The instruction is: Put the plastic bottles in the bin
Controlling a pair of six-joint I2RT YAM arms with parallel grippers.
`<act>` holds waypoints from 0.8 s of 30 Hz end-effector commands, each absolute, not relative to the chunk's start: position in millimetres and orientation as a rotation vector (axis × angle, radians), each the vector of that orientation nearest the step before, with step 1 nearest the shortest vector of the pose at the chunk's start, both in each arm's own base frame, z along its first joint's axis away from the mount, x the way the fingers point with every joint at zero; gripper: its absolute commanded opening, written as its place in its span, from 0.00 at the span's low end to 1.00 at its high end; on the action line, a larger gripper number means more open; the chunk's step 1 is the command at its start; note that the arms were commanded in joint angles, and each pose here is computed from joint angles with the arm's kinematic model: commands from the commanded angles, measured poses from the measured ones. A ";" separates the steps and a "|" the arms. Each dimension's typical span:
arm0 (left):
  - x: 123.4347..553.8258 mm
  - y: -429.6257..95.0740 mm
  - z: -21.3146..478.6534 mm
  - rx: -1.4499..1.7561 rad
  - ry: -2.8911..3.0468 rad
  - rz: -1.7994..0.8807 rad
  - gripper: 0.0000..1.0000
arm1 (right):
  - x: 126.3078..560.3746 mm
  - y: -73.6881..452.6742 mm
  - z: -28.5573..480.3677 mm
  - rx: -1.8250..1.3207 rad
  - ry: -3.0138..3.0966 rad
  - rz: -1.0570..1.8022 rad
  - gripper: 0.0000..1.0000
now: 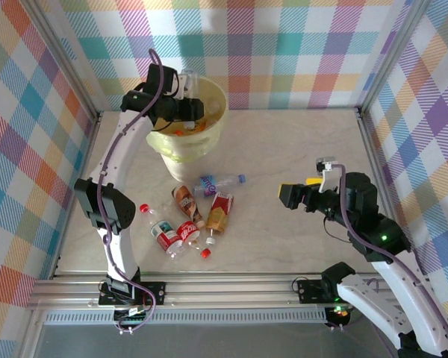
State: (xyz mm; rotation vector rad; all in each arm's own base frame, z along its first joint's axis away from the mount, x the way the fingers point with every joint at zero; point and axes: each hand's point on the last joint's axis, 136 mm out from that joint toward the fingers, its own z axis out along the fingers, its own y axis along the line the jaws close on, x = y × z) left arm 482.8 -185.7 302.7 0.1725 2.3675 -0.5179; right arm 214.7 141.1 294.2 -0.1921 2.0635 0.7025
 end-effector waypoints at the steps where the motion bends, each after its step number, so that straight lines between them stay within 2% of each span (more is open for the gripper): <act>1: 479.2 -181.2 313.6 0.181 2.357 -0.510 0.59 | 225.1 148.8 284.6 -0.174 2.089 0.729 1.00; 4: 475.8 -179.3 319.8 0.180 2.347 -0.512 0.72 | 230.4 154.4 274.3 -0.155 2.115 0.756 1.00; 7: 471.4 -179.5 332.0 0.186 2.319 -0.526 0.78 | 234.6 159.0 265.8 -0.132 2.126 0.785 1.00; 16: 441.3 -192.6 380.4 0.270 2.192 -0.679 0.85 | 242.7 169.0 240.8 -0.063 2.221 0.836 1.00; 24: 384.5 -203.0 411.8 0.432 2.056 -0.772 1.00 | 250.3 178.8 220.6 0.022 2.305 0.890 1.00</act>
